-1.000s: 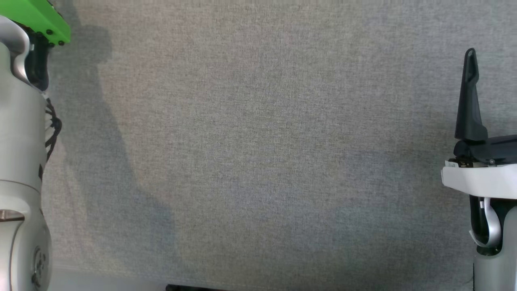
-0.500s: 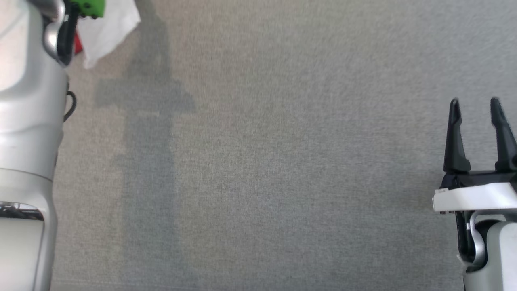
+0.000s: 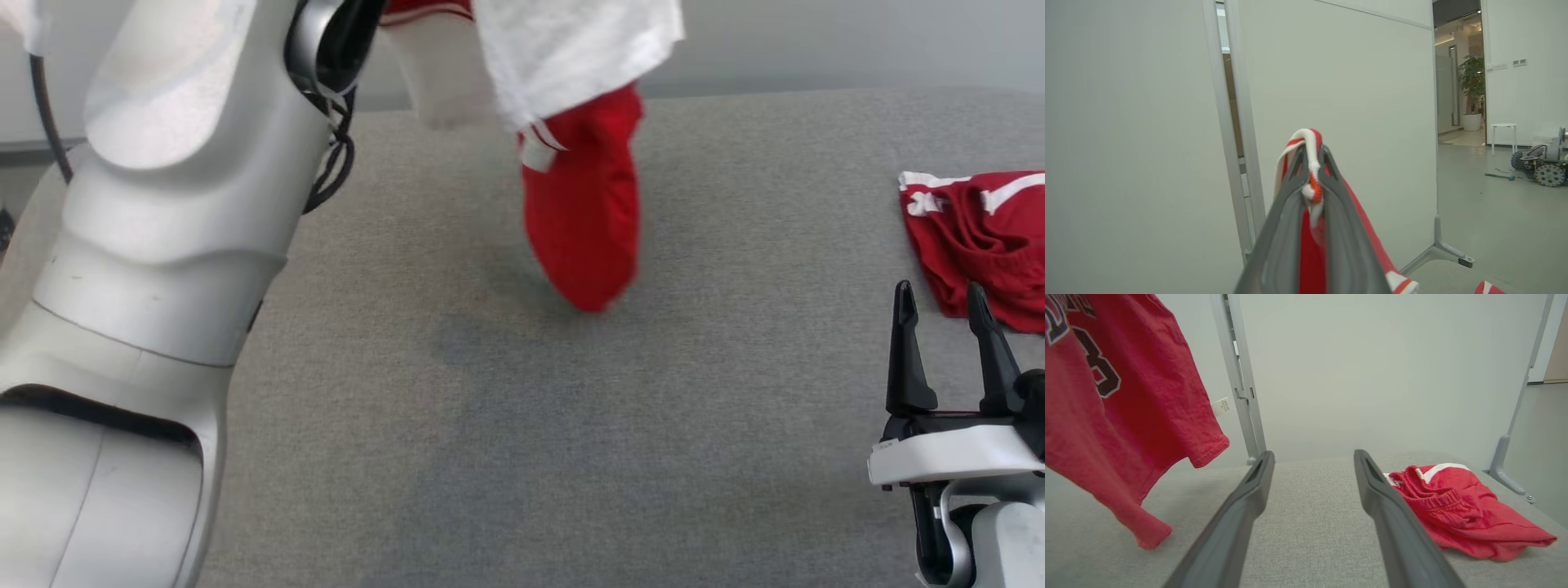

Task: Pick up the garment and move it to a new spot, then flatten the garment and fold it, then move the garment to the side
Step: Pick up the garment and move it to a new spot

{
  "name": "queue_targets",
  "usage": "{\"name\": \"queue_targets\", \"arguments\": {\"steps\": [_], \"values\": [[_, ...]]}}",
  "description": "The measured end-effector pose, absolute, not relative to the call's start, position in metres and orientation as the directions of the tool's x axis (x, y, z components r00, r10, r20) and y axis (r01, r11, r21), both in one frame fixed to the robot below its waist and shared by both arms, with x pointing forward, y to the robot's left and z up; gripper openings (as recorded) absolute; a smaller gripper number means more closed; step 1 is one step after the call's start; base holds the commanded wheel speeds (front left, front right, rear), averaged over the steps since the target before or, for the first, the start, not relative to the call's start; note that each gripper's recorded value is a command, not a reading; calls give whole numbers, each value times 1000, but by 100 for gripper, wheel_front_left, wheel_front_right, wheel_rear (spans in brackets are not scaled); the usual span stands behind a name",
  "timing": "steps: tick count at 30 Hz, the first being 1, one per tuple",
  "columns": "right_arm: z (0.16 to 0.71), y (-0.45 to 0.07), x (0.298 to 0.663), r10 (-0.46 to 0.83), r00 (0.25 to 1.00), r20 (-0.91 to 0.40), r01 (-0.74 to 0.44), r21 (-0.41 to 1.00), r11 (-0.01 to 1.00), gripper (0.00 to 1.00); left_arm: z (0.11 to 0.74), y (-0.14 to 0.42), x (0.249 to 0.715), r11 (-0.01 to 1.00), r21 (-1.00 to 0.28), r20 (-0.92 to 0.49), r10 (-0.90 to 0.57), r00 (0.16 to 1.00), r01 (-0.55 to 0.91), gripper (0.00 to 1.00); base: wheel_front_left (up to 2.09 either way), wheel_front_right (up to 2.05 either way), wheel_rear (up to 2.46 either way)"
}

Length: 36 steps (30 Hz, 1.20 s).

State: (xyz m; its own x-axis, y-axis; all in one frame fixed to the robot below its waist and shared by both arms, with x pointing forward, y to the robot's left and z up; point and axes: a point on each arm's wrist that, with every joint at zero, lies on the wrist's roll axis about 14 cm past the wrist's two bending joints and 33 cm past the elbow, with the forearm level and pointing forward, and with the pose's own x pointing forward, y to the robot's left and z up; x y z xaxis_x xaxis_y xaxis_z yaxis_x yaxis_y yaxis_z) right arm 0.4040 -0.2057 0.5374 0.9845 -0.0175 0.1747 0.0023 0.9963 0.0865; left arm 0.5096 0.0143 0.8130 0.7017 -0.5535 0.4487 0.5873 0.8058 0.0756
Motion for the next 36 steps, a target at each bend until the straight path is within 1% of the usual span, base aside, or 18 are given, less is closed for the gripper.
{"name": "queue_targets", "arguments": {"steps": [2, 4, 6, 8, 10, 11, 13, 16, 19, 21, 27, 28, 29, 30, 31, 32, 36], "values": [[539, -217, 394, -50, 983, 179, 34, 89, 995, 100, 817, -11, 495, 754, 48, 454, -601, 658, 655, 0, 0, 0, 0], [539, -225, 387, -73, 981, 180, 57, 89, 994, 100, 803, -28, 487, 718, 23, 427, -637, 642, 696, 0, 0, 0, 0], [540, -230, 382, -89, 979, 183, 73, 92, 993, 100, 776, -37, 487, 702, -19, 373, -656, 656, 712, 0, 0, 0, 0], [539, -234, 379, -100, 978, 181, 83, 99, 992, 100, 741, -39, 491, 707, -75, 307, -654, 691, 703, 0, 0, 0, 0], [535, -234, 379, -103, 980, 170, 86, 103, 991, 100, 701, -34, 498, 727, -145, 237, -633, 737, 671, 0, 0, 0, 0], [532, -233, 380, -102, 982, 161, 85, 109, 990, 100, 669, -27, 503, 748, -196, 177, -609, 773, 634, 0, 0, 0, 0], [527, -231, 383, -97, 984, 149, 81, 112, 990, 100, 621, -11, 507, 784, -253, 85, -566, 820, 567, 0, 0, 0, 0], [522, -229, 387, -91, 986, 138, 75, 118, 990, 100, 553, 17, 508, 840, -304, -51, -485, 873, 449, 0, 0, 0, 0], [516, -227, 390, -86, 989, 121, 72, 119, 990, 100, 500, 48, 504, 893, -305, -162, -391, 906, 330, 0, 0, 0, 0], [513, -226, 392, -82, 990, 113, 69, 119, 991, 100, 475, 66, 502, 916, -310, -212, -328, 921, 256, 0, 0, 0, 0], [502, -222, 397, -71, 994, 83, 61, 118, 991, 100, 438, 84, 497, 933, -320, -282, -260, 923, 165, 0, 0, 0, 0], [501, -221, 399, -69, 994, 81, 59, 118, 991, 100, 435, 86, 497, 935, -319, -287, -252, 924, 156, 3, 0, 0, 0], [500, -221, 400, -67, 995, 79, 58, 117, 991, 100, 432, 88, 497, 937, -315, -293, -246, 924, 150, 29, 0, 0, 0], [499, -220, 401, -64, 995, 77, 55, 117, 992, 100, 430, 89, 498, 939, -312, -293, -242, 925, 147, 46, 0, 0, 0], [498, -219, 403, -61, 995, 75, 52, 115, 992, 100, 429, 88, 499, 939, -310, -294, -242, 925, 147, 75, 0, 0, 0], [498, -218, 405, -59, 996, 74, 50, 113, 992, 100, 429, 88, 501, 940, -306, -291, -243, 925, 150, 100, 0, 0, 0], [494, -215, 408, -50, 997, 66, 42, 111, 993, 100, 449, 86, 514, 937, -304, -221, -244, 944, 172, 100, 0, 0, 0]]}}
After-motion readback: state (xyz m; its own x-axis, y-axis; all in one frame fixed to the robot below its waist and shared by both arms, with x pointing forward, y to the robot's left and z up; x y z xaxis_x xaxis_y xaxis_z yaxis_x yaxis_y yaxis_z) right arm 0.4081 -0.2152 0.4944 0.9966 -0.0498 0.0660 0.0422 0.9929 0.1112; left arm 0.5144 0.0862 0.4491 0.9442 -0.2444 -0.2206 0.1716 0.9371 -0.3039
